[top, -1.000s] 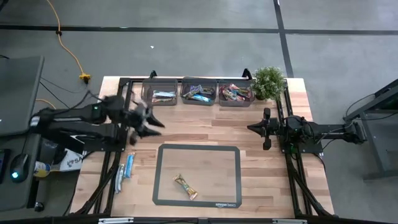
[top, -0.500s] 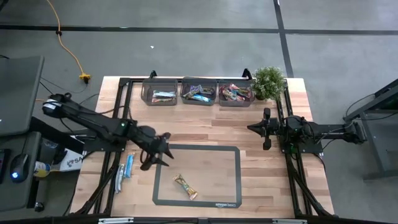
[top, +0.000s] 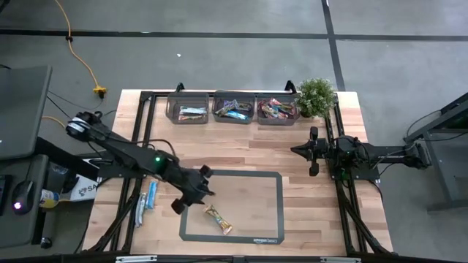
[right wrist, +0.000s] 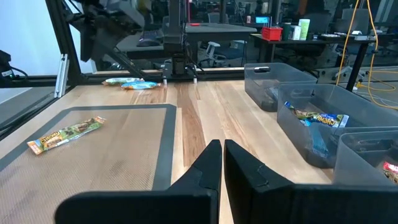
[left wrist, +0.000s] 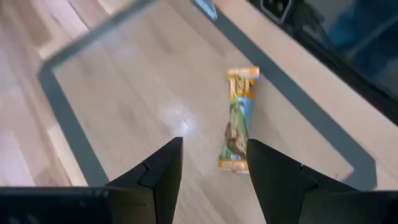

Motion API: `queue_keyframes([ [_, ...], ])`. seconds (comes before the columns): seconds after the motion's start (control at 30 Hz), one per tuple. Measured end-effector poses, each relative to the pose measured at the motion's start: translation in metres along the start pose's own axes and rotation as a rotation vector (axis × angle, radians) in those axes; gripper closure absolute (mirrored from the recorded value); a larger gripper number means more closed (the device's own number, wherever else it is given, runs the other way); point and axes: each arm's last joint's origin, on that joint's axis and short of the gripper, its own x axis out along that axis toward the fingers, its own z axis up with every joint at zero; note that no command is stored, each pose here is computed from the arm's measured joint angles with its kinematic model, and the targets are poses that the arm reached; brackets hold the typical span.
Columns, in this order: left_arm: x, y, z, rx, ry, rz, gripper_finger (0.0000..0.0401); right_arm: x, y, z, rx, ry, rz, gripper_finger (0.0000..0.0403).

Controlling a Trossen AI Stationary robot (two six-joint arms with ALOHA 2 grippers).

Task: Pick and place Granola Bars by type
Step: Put the orange granola bar into the left black bin

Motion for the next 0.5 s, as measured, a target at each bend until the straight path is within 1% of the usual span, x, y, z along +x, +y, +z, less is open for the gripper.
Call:
queue_keyframes([
  [0.1, 0.006, 0.003, 0.01, 0.016, 0.081, -0.035, 0.0227, 0.0, 0.0, 0.0, 0.0, 0.0, 0.0, 0.04],
  [0.27, 0.022, 0.004, 0.026, 0.019, 0.126, -0.098, 0.0227, 0.0, 0.0, 0.0, 0.0, -0.001, 0.0, 0.04],
  [0.33, 0.03, 0.003, 0.029, 0.019, 0.146, -0.129, 0.0227, 0.0, 0.0, 0.0, 0.0, 0.0, 0.0, 0.04],
  [0.4, 0.04, 0.002, 0.034, 0.024, 0.149, -0.137, 0.0227, 0.0, 0.0, 0.0, 0.0, -0.002, 0.001, 0.0401],
  [0.5, 0.055, -0.004, 0.033, 0.038, 0.192, -0.151, 0.0226, 0.0, 0.0, 0.0, 0.0, -0.001, 0.001, 0.04],
])
